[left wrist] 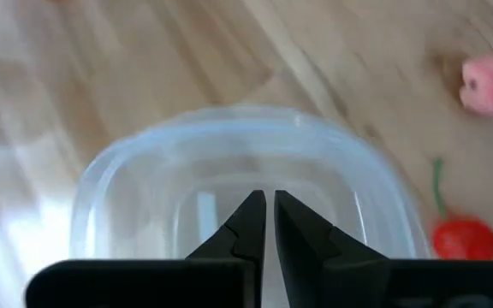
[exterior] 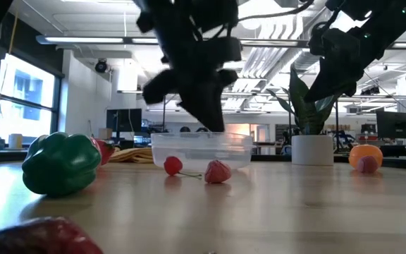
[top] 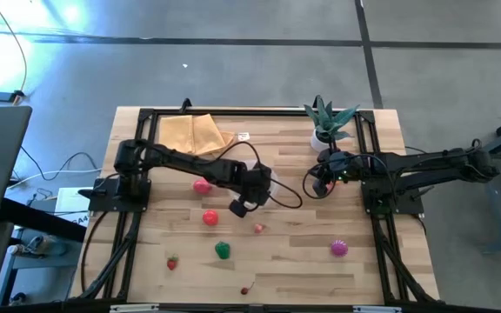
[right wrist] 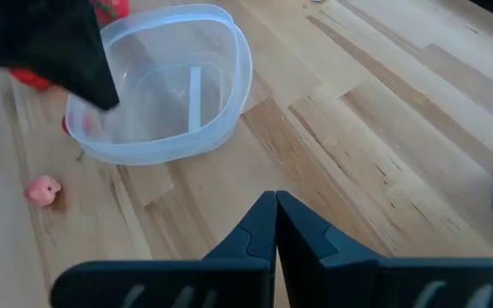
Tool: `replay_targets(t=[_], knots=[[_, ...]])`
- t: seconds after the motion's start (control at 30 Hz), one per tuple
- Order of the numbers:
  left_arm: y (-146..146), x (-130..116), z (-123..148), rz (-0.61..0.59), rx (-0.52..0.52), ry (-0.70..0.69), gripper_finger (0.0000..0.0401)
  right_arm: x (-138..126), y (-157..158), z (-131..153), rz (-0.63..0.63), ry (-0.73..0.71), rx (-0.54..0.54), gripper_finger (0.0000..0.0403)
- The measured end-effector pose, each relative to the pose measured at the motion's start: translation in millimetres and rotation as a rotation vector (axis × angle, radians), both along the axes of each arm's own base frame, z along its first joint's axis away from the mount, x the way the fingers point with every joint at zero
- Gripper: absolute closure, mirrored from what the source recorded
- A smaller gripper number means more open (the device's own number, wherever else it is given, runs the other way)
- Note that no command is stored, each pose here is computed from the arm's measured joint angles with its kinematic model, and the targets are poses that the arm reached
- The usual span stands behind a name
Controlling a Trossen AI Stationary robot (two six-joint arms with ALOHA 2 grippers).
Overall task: Pick and placing Produce into tupperware
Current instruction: Put the orange into the transparent bin
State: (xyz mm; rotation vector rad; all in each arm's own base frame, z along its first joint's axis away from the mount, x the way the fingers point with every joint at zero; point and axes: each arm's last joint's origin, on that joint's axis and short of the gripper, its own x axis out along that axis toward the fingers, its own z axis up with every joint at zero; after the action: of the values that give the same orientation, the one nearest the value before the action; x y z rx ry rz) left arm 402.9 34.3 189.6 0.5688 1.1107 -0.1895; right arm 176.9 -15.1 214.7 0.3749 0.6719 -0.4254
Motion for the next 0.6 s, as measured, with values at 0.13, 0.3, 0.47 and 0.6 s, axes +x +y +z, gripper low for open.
replay_targets(t=[0.13,0.3,0.47,0.6], knots=[[2,0,18,0.029,0.073,0.058,0.0382,0,1,0,0.021,-0.001,0.019,0.0403],[5,-5,33,0.056,0.147,0.151,0.0382,0,1,0,0.032,-0.001,0.030,0.0403],[3,-24,50,0.082,0.141,0.220,0.0382,0,1,0,0.032,-0.001,0.030,0.0403],[3,-41,78,0.118,0.161,0.182,0.0382,0,1,0,0.032,-0.002,0.030,0.0403]])
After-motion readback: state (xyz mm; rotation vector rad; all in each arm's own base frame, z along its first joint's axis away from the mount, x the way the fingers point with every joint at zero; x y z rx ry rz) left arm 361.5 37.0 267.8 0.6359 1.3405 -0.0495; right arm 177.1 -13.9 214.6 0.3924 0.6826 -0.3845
